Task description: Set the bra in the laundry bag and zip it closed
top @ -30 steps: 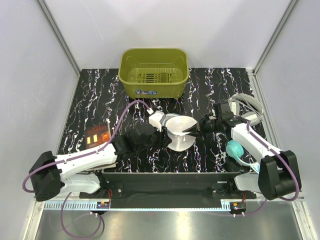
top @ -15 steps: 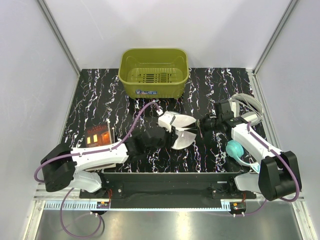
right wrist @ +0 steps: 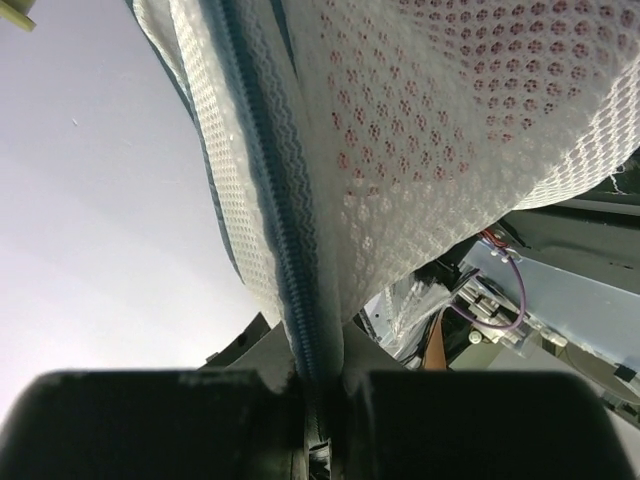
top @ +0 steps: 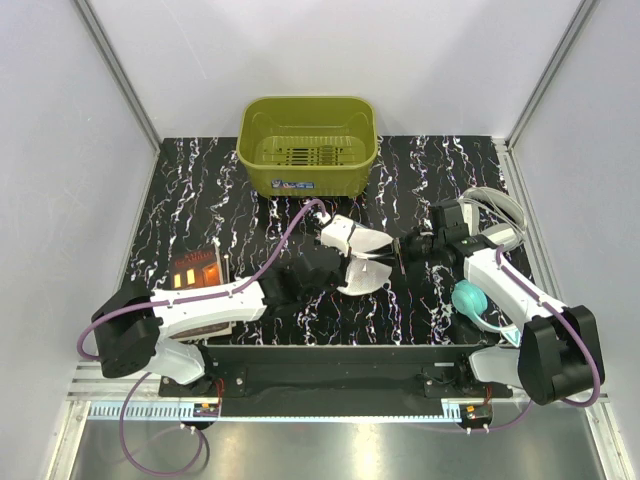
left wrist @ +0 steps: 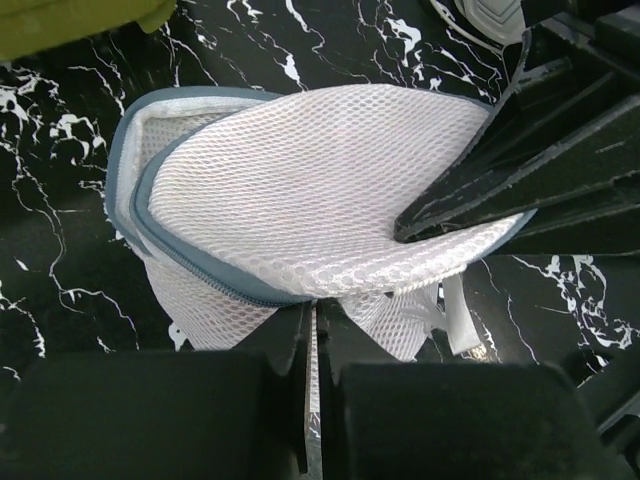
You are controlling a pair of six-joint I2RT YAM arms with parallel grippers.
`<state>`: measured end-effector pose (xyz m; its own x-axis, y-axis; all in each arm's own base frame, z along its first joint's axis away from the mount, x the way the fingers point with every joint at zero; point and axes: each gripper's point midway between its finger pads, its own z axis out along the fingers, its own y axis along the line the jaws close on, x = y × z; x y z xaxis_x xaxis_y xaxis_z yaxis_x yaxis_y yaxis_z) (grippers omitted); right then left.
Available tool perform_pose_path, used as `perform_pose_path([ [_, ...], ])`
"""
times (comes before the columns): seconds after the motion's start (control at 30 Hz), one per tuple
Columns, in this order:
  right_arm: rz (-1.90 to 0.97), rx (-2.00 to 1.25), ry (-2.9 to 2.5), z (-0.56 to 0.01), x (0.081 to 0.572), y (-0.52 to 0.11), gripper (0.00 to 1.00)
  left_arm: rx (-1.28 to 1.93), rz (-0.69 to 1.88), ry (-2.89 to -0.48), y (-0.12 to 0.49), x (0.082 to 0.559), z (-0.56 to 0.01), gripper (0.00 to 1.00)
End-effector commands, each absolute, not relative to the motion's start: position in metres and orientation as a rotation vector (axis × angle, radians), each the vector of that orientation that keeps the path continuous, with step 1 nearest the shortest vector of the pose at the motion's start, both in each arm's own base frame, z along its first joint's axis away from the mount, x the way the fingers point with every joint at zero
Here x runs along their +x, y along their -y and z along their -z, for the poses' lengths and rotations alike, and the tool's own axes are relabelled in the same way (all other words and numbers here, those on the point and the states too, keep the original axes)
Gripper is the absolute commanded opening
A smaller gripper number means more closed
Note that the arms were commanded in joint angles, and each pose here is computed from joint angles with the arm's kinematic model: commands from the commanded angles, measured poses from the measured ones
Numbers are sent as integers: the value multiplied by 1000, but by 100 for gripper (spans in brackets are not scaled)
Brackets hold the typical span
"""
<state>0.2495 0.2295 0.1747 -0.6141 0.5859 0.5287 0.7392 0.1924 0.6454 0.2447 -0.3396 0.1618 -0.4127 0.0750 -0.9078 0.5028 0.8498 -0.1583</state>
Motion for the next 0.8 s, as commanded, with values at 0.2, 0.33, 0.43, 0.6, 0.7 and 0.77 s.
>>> perform_pose_path([
  [0.2, 1404, -1120, 2464, -172, 236, -223, 0, 331, 314, -2006, 268, 262, -157, 0],
  [0.33, 1405, -1088, 2499, -172, 239, -224, 0, 362, 385, -1985, 263, 253, -161, 0],
  [0.43, 1426, -865, 2628, -177, 252, -228, 0, 447, 529, -1965, 281, 239, -170, 0],
  [0.6, 1300, -554, 2810, -174, 279, -228, 24, 493, 811, -1974, 315, 213, -178, 0],
  [0.7, 1165, -464, 2911, -161, 286, -217, 58, 436, 902, -1985, 326, 210, -179, 0],
  [0.77, 1091, -446, 2976, -157, 283, -208, 70, 422, 941, -1991, 336, 211, -178, 0],
])
